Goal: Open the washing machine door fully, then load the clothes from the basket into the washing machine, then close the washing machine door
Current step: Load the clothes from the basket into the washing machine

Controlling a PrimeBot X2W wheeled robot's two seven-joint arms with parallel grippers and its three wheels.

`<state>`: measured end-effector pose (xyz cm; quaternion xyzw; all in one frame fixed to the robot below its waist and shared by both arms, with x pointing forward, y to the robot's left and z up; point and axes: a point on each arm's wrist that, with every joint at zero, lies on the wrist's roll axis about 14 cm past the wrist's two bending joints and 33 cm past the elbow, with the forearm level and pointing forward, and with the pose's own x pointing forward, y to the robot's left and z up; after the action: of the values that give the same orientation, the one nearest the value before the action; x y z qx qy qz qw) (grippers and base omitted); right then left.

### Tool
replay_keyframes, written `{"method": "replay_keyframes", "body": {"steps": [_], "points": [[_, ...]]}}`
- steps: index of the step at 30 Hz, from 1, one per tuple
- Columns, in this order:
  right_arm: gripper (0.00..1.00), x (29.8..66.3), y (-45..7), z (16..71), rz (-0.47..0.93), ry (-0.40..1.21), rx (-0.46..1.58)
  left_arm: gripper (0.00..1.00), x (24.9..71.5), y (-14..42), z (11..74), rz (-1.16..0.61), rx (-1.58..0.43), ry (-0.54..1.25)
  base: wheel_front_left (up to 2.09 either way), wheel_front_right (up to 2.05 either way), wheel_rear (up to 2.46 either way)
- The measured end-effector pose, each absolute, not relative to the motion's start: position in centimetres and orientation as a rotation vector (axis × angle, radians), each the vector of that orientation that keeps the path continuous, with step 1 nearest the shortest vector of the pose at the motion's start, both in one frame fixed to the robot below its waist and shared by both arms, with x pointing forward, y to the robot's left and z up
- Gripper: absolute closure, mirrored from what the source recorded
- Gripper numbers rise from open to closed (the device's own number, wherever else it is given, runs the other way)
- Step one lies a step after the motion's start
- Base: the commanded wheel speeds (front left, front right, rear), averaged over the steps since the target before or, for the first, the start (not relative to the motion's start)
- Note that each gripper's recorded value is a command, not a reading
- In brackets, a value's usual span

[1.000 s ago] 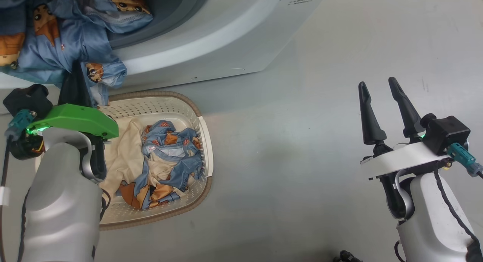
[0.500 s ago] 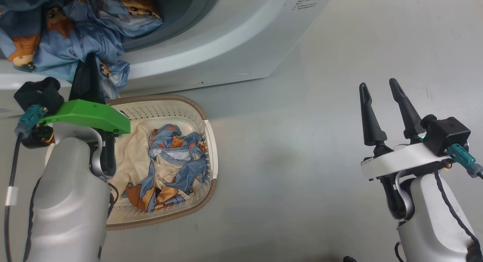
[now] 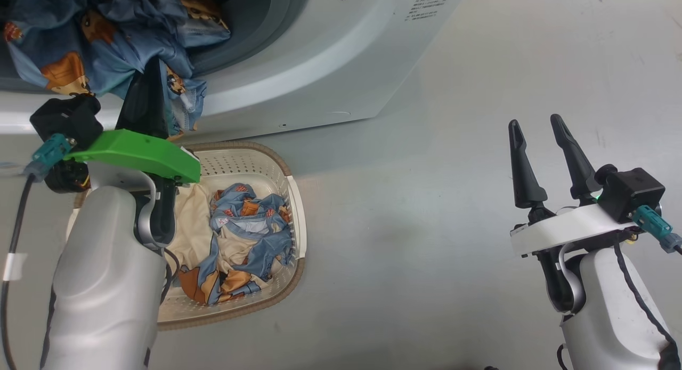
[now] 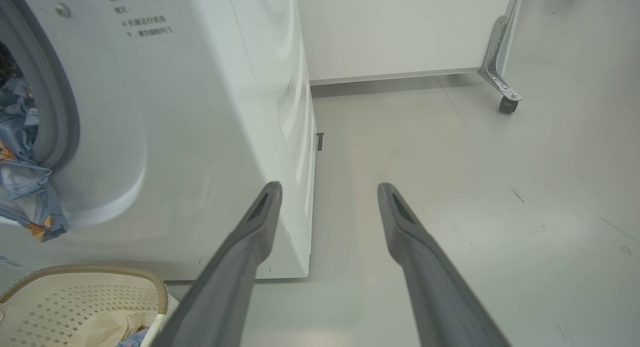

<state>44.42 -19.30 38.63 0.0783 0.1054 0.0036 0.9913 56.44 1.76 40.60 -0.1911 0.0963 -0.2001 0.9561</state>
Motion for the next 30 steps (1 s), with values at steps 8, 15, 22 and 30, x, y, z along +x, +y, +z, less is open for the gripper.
{"method": "replay_keyframes", "body": {"steps": [8,15,22,30], "points": [[0.00,43.7,-19.0,38.5,0.012,0.223,0.164,1.00,57.7,2.0,42.2,-0.403,-0.427,0.182,0.00,0.00,0.00],[0.00,43.5,-19.0,38.4,0.011,0.229,0.167,1.00,59.7,3.2,42.3,-0.384,-0.363,0.182,0.00,0.00,0.00],[0.00,43.0,-18.9,37.8,0.012,0.252,0.170,1.00,62.1,2.6,43.1,-0.391,-0.343,0.164,0.00,0.00,0.00],[0.00,42.4,-19.2,36.4,-0.002,0.296,0.168,1.00,65.1,1.9,43.4,-0.403,-0.321,0.141,0.00,0.00,0.00]]}}
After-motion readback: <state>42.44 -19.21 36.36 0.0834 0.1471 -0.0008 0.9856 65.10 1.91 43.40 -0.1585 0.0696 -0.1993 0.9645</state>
